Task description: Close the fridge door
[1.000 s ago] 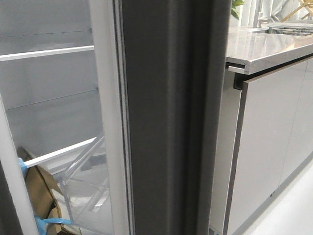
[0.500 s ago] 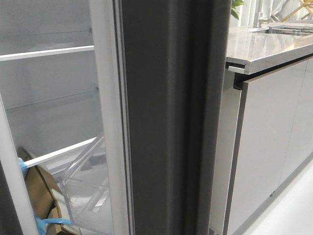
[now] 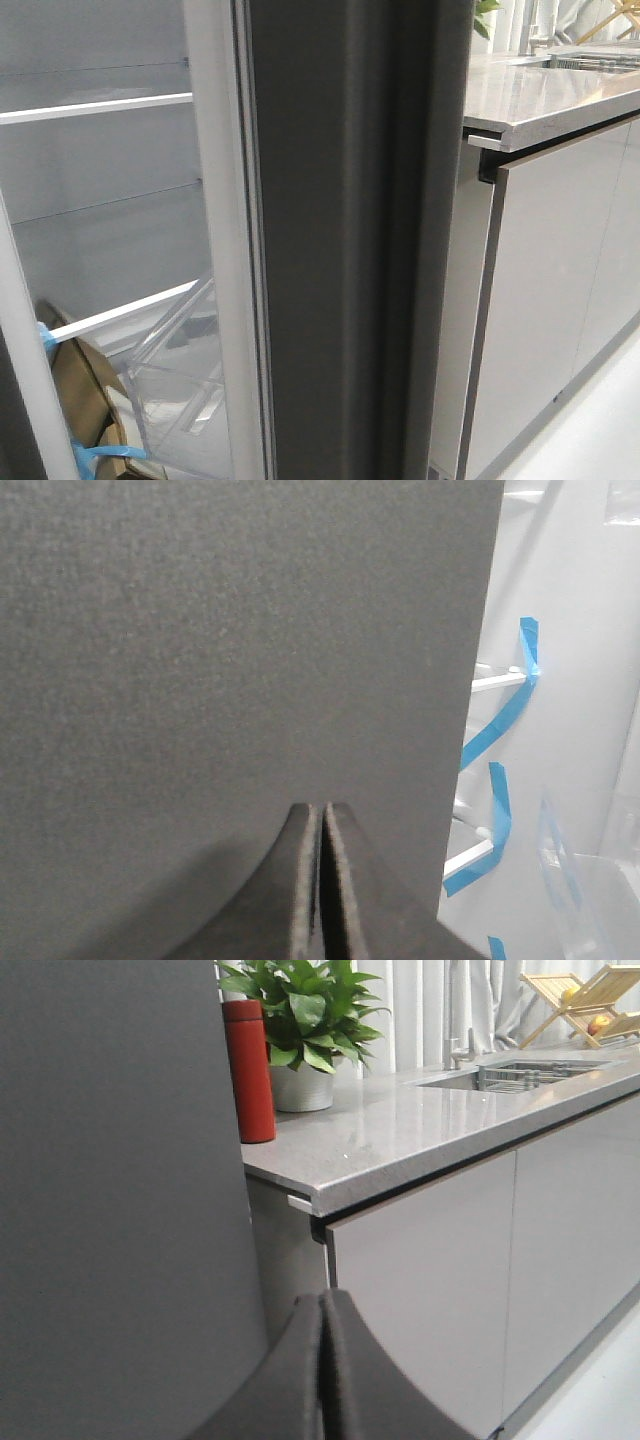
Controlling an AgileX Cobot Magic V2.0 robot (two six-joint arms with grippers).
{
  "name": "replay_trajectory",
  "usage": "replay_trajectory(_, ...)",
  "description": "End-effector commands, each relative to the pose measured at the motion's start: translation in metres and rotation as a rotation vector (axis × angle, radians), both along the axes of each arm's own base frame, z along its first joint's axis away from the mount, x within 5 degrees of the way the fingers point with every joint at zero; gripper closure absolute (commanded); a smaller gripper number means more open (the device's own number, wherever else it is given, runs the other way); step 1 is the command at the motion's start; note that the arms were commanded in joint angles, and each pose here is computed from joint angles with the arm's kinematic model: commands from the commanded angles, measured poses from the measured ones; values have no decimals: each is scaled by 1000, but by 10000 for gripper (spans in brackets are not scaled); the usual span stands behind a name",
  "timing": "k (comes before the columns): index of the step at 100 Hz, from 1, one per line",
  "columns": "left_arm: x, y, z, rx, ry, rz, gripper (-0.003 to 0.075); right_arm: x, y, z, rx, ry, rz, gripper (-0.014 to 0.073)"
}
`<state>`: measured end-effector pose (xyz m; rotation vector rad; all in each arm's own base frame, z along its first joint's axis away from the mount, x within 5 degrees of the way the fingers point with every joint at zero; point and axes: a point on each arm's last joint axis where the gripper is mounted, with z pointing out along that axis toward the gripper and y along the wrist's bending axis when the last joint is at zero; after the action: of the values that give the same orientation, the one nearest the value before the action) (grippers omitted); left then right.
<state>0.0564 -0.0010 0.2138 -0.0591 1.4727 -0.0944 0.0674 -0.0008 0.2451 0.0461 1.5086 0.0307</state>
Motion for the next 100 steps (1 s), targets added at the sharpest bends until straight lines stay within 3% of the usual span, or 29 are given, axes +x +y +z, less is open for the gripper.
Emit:
replay_trajectory(1,2,0,-4,-6,-30,-5,741,6,2,37,-11,-105,20,671)
replay_trajectory(37,2,0,-4,-6,-30,-5,741,32,3,142,-11,-200,33,671)
replay_trajectory(58,2,0,-4,-6,-30,-5,741,48,3,188,-10,-82,28,671)
replay_trajectory(100,2,0,-4,-6,-30,-5,741,76,5,213,48,-25,46,671)
